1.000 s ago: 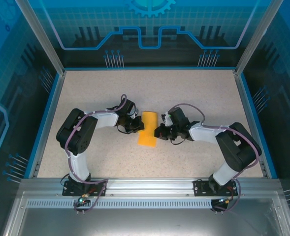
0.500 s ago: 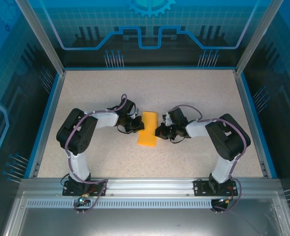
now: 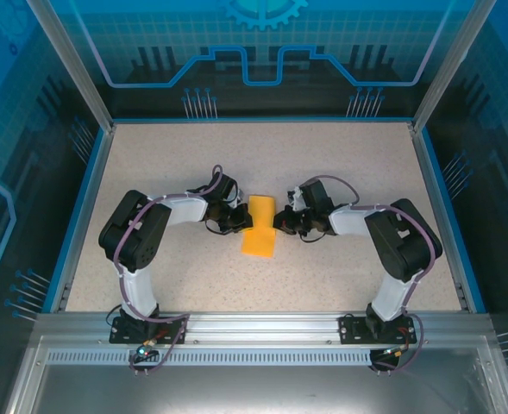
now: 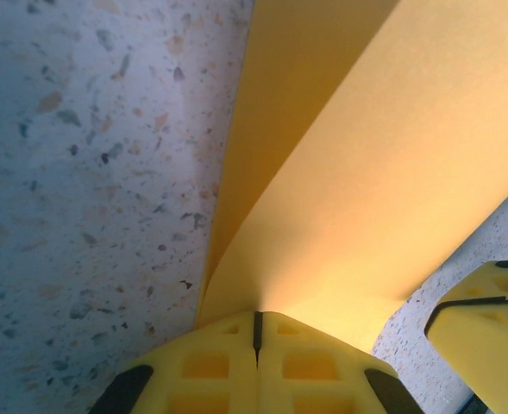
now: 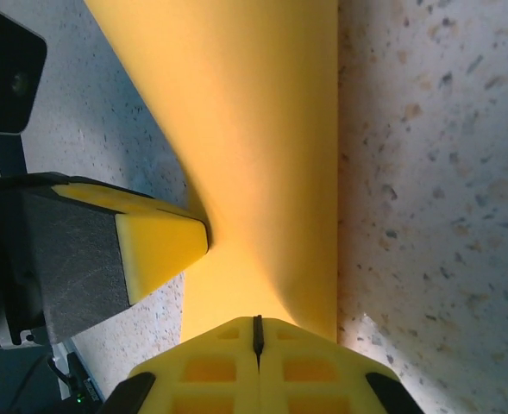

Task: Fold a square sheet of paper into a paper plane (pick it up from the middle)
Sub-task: Fold the square sheet of paper in half at the center of the table.

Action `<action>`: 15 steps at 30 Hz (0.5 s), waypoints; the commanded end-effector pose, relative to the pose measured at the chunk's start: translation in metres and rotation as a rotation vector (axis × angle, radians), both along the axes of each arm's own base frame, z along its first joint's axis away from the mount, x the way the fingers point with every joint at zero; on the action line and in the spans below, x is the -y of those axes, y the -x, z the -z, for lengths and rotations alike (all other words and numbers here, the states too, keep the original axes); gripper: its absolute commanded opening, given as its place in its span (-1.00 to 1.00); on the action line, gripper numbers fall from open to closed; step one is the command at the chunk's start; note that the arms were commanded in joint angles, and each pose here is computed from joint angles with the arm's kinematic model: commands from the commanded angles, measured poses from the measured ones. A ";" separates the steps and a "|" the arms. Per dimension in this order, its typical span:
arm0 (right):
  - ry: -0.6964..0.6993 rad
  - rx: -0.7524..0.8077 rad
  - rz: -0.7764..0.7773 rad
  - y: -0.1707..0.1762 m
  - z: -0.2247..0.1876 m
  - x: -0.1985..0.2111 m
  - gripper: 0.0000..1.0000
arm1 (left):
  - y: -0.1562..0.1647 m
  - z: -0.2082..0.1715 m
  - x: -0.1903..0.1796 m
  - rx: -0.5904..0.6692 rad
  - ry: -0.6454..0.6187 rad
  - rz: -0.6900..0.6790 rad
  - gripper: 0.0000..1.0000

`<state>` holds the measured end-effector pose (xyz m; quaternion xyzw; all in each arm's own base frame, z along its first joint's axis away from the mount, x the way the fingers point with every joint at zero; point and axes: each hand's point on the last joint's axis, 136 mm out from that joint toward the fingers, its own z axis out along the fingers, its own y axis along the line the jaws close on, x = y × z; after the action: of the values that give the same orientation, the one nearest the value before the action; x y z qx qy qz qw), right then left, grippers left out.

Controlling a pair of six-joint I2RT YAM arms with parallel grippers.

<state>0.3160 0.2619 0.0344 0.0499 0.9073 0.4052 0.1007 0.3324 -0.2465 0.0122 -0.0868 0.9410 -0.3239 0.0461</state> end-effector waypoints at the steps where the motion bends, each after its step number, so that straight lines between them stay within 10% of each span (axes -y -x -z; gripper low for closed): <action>1: -0.002 -0.019 -0.026 -0.001 0.009 -0.002 -1.00 | 0.037 0.045 -0.029 -0.146 -0.171 -0.002 -1.00; 15: 0.043 -0.011 0.014 -0.006 0.003 0.006 -1.00 | 0.038 0.045 -0.031 -0.143 -0.185 0.006 -1.00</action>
<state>0.3155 0.2577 0.0140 0.0586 0.9174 0.3843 0.0850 0.3321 -0.2463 0.0120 -0.0853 0.9413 -0.3232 0.0461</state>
